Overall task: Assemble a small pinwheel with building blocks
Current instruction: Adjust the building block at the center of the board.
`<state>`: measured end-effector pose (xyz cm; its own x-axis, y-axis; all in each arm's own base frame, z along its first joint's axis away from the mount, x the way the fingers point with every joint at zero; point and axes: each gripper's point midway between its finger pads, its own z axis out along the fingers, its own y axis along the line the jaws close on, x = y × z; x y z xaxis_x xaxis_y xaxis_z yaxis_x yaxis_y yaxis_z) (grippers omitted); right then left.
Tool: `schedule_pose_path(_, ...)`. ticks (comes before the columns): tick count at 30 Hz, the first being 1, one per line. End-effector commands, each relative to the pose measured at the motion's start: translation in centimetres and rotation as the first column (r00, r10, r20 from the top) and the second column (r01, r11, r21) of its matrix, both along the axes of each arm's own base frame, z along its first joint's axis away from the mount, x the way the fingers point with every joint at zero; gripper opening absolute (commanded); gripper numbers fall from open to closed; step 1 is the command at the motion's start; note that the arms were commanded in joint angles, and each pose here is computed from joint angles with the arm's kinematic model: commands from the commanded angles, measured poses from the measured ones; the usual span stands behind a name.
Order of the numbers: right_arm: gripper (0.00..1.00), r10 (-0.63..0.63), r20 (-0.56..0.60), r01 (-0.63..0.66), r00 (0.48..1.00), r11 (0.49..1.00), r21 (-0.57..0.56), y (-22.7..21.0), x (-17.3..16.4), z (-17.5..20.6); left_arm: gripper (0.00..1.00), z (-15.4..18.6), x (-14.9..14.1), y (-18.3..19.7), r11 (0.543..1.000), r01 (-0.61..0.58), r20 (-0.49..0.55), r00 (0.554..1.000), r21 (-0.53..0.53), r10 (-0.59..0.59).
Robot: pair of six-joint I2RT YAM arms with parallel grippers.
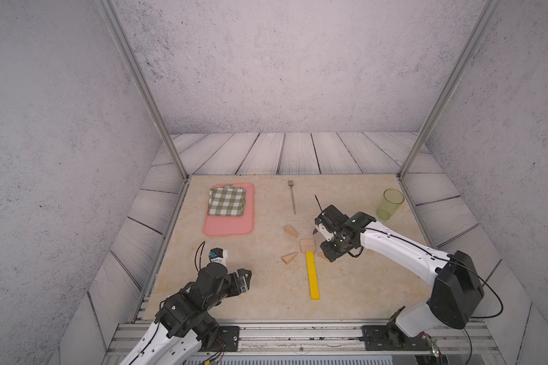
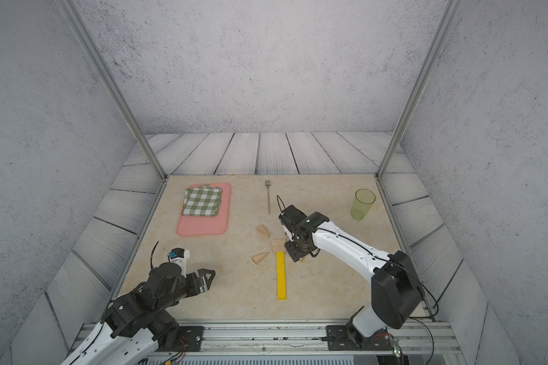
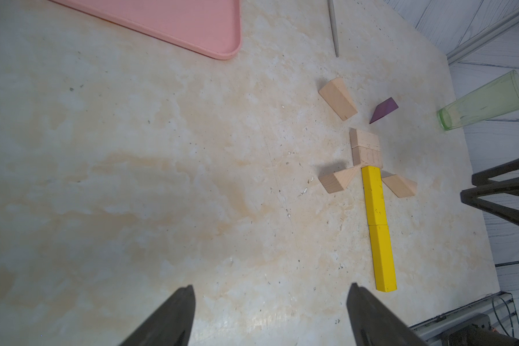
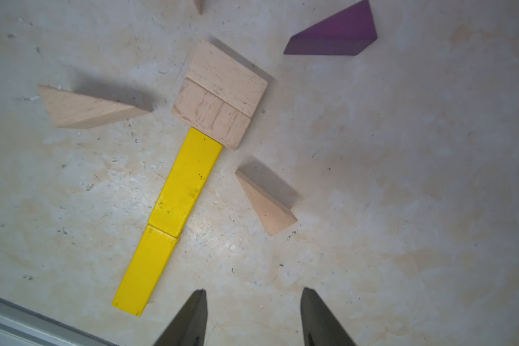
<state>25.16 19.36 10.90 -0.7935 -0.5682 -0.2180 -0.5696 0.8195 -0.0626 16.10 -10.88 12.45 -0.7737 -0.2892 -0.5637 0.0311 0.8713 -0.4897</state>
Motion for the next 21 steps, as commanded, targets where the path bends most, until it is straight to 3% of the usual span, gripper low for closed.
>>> schedule_pose_path(1, 0.53, 0.107, -0.030, -0.108, 0.994, 0.993, -0.045, 0.2, 0.2, -2.0, 0.86, -0.2, -0.1, 0.3, 1.000, -0.016, -0.002, 1.000, 0.001, 0.016)
schedule_pose_path(21, 0.46, 0.226, -0.106, -0.240, 0.968, 0.960, -0.146, 1.7, 3.0, -7.0, 0.86, -0.3, 0.0, 0.4, 1.000, -0.018, 0.001, 1.000, 0.000, 0.018)
